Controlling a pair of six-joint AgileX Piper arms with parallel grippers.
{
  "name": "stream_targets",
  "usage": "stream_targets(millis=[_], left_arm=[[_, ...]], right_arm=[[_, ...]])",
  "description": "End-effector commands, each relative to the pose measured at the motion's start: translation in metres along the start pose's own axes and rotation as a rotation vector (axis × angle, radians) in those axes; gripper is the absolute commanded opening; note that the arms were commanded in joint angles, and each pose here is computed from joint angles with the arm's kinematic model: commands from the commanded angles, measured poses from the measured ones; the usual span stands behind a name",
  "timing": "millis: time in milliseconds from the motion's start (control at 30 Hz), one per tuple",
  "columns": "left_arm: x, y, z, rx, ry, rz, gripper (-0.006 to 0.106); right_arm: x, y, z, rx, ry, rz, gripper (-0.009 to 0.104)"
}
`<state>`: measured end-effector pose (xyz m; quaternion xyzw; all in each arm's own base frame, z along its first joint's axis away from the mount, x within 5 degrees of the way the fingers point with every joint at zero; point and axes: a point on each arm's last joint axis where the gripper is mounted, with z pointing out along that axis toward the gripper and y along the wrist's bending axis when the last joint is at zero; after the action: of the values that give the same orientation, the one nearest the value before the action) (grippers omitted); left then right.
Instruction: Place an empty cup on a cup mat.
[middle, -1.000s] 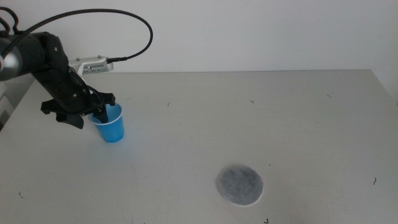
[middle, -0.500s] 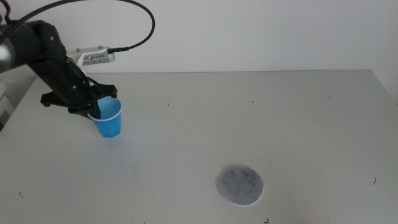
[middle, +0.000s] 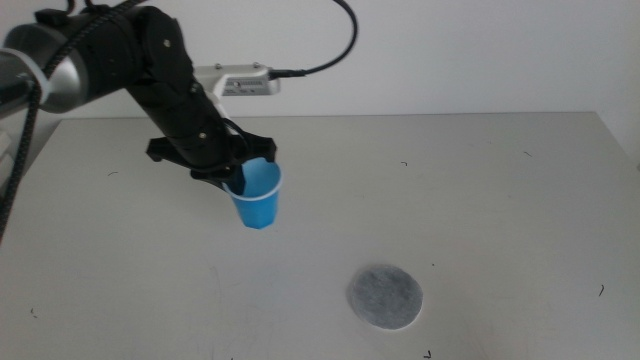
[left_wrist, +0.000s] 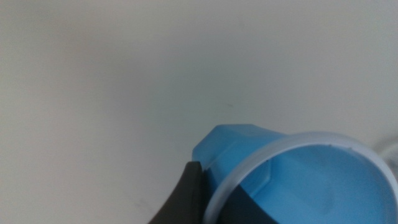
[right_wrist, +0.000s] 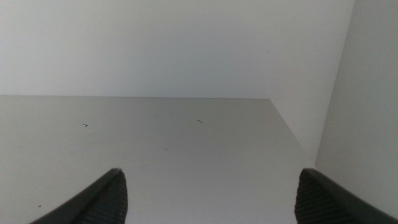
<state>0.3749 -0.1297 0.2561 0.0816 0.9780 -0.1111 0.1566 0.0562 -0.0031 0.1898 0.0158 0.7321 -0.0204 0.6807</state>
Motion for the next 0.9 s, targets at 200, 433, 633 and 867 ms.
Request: stream_targets(millis=[200,433,633,867], left_arm=[[0.013,-0.093,-0.014,0.122,-0.102,0.117,0.0],[0.035,-0.142,0.008,0.167,-0.057,0.214,0.0],[0.048,-0.163,0.021,0.179,-0.025,0.266,0.0],[0.052,-0.173,0.032,0.189,-0.026,0.284,0.0]], right_arm=[[-0.012,0.0,-0.003,-0.002,-0.109,-0.017,0.094],[-0.012,0.0,-0.003,-0.002,-0.109,-0.017,0.094],[-0.012,0.0,-0.003,-0.002,-0.109,-0.017,0.094],[-0.012,0.0,-0.003,-0.002,-0.109,-0.017,0.094]])
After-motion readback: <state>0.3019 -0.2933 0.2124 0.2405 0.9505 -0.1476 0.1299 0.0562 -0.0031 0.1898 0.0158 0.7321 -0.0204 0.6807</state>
